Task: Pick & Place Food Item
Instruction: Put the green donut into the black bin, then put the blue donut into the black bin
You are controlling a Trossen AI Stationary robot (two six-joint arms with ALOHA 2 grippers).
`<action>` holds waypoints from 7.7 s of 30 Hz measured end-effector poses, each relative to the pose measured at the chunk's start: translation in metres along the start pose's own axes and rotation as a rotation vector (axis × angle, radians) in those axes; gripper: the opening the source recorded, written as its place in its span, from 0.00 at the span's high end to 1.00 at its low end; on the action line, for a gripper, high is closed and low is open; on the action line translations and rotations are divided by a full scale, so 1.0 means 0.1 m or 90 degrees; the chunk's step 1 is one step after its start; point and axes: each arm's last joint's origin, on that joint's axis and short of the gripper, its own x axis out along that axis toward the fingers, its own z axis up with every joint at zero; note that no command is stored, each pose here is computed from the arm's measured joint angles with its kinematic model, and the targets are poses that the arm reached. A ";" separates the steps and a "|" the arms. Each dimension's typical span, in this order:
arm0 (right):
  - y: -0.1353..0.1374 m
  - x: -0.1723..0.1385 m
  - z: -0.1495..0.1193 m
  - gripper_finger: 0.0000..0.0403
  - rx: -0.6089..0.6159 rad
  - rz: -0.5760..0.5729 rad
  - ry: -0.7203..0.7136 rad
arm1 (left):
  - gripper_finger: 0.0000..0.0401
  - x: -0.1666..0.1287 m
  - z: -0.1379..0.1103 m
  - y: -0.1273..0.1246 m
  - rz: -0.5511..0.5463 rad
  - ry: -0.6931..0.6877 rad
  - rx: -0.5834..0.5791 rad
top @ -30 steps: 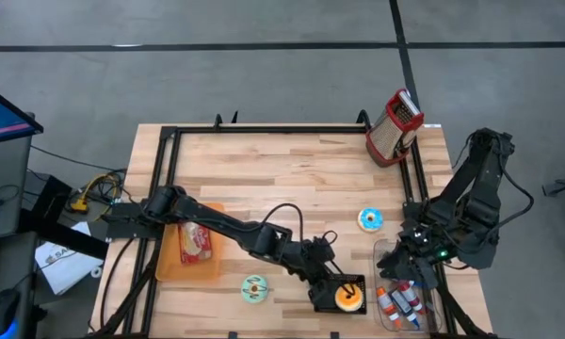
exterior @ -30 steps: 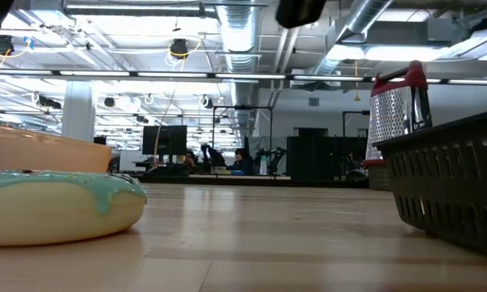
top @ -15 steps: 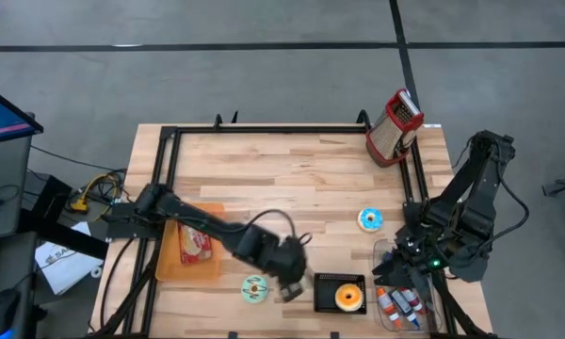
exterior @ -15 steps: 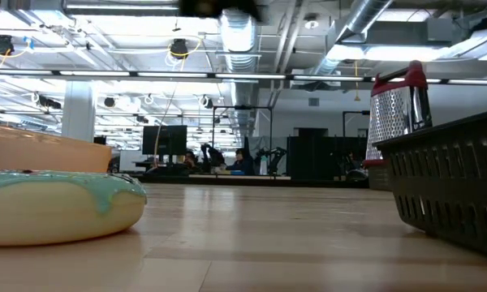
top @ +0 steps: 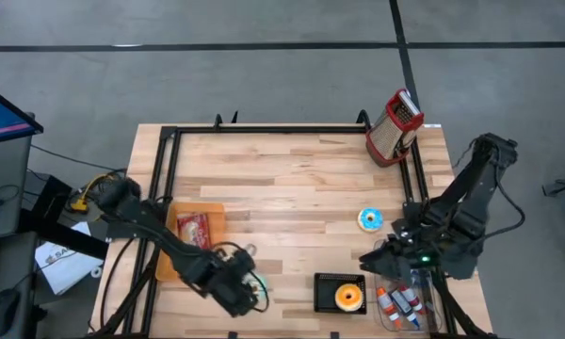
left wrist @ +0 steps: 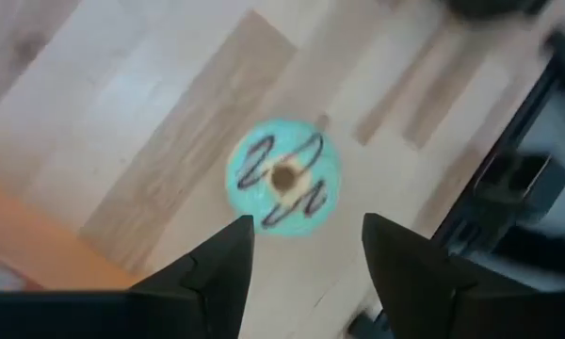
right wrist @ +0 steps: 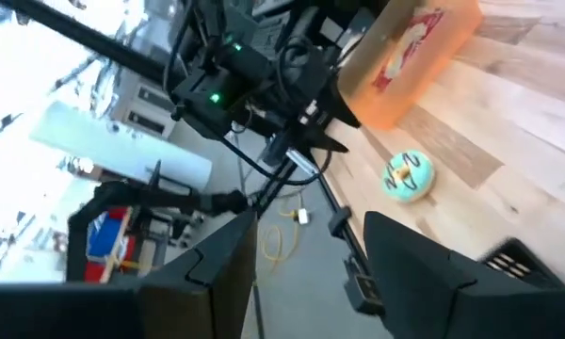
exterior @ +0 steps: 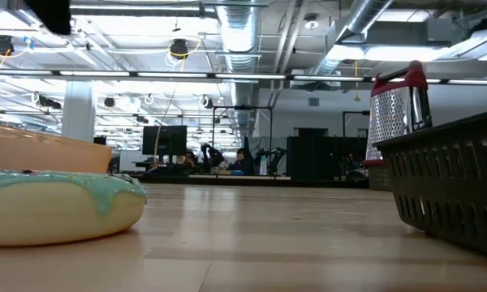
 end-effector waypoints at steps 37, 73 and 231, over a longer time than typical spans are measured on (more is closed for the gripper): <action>-0.15 1.08 0.15 0.53 0.049 -0.017 0.013 | 0.55 0.92 -0.06 0.71 -0.124 0.051 0.098; -0.24 1.11 0.19 0.53 -0.084 -0.063 0.018 | 0.87 0.29 0.57 0.59 -0.221 -0.356 -0.019; -0.57 0.90 -0.81 0.54 -0.830 -0.420 0.470 | 0.66 -0.45 0.18 0.35 -0.275 -0.455 0.109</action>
